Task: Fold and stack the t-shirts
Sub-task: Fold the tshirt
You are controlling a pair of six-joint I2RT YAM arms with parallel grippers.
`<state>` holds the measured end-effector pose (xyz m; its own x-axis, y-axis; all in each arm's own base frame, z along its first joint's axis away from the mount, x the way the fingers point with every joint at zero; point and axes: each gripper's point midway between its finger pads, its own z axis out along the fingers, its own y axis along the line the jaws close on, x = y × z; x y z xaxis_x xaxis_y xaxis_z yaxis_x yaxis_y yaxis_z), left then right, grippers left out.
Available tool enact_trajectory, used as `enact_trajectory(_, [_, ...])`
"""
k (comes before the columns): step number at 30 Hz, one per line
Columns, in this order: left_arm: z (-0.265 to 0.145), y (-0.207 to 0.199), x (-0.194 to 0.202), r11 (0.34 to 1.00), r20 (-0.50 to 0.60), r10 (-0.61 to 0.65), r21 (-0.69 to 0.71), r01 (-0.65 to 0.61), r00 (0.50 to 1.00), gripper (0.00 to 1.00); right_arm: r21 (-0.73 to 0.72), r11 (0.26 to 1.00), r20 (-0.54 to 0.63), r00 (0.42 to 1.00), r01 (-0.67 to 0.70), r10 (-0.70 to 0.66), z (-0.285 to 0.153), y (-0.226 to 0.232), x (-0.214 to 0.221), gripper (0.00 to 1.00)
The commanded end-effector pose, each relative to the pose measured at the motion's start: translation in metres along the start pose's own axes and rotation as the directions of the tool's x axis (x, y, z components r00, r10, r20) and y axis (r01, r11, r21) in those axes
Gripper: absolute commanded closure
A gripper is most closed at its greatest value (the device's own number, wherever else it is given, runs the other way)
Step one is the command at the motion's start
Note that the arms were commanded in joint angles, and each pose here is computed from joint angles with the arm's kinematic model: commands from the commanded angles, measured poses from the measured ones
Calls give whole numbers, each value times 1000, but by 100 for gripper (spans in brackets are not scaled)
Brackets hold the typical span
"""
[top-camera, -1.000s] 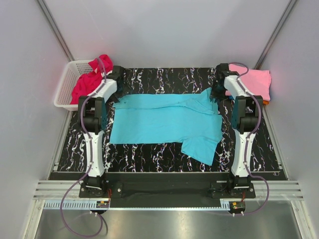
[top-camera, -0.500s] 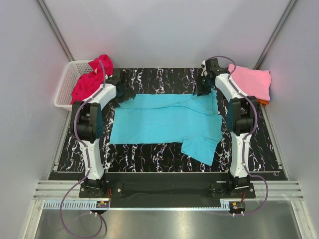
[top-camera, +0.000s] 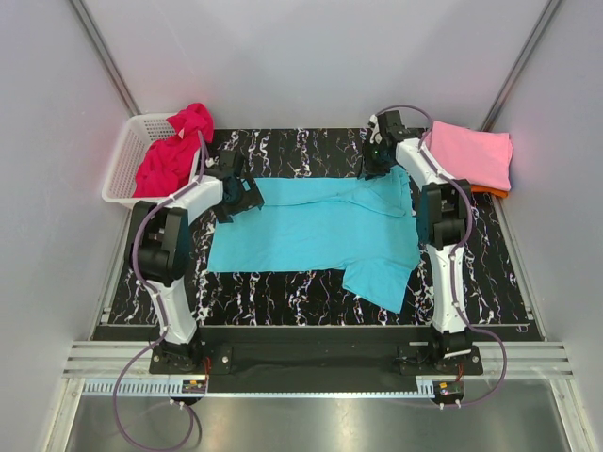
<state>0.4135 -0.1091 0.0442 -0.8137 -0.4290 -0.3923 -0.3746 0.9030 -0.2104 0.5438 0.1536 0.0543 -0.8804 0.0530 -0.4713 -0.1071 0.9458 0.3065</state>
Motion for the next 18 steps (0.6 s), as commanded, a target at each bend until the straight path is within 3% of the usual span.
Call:
enact_trajectory(1, [-19,-6,-17,999,77,6,43,-10,997,2,-25,999,-11,999,37,-37,3,17,2,65])
enact_trajectory(8, [-20,0,-13,1000,76,7,25,-9,997,2,96,994,-43,998,43,-39,-2,4,23,62])
enact_trajectory(18, [-16,3,-7,1000,59,22,18,-23,998,1,152,987,-25,998,59,-56,-8,-4,23,61])
